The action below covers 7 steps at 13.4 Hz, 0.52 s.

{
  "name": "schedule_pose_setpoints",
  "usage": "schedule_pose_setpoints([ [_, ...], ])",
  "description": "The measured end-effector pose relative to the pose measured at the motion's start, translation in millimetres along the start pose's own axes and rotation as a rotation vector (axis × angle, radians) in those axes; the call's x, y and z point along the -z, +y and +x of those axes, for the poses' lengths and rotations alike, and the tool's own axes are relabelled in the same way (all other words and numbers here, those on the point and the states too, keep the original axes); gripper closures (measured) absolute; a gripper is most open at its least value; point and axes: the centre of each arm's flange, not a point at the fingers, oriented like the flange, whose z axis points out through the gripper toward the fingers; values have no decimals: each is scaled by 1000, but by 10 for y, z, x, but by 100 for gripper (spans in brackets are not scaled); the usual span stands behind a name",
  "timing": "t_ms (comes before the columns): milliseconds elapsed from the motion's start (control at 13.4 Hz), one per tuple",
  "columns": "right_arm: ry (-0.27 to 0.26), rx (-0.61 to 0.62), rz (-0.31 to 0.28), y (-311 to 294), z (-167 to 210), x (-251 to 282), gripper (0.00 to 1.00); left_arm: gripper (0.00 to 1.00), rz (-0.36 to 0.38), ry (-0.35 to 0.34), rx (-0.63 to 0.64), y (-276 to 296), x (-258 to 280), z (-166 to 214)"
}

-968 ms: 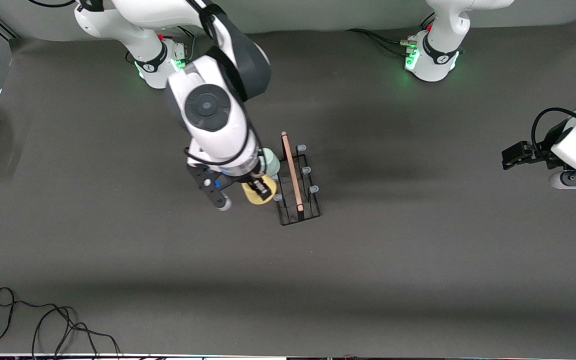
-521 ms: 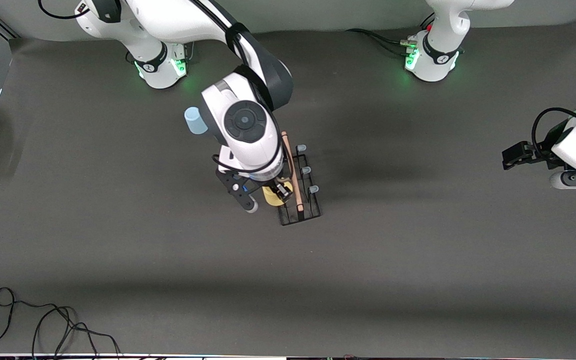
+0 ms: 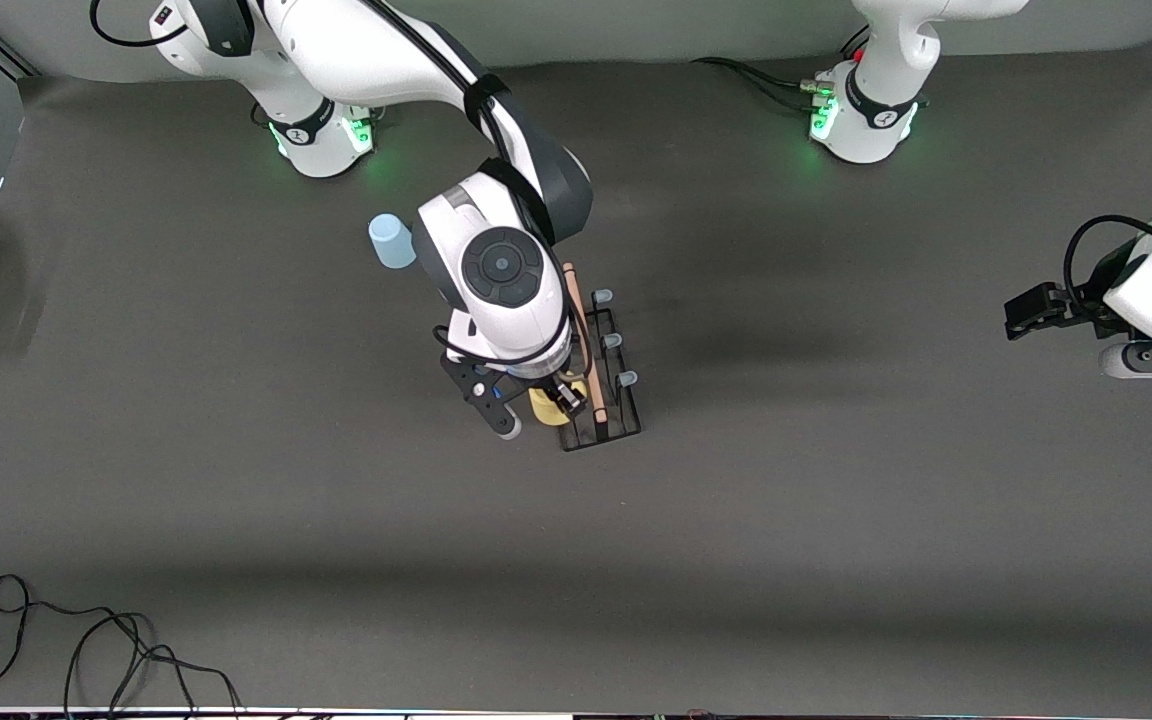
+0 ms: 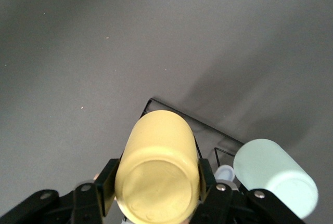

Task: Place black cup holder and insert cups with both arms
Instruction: 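Lower the yellow cup onto a holder peg and open the right gripper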

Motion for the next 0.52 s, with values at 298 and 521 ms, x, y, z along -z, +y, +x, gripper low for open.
schedule_pose_setpoints([
  [298, 14, -9, -15, -3, 47, -415, 34, 0, 0, 0, 1, -4, 1, 1],
  [521, 19, -7, -26, -11, 34, -591, 19, 0, 0, 0, 1, -8, 1, 2],
])
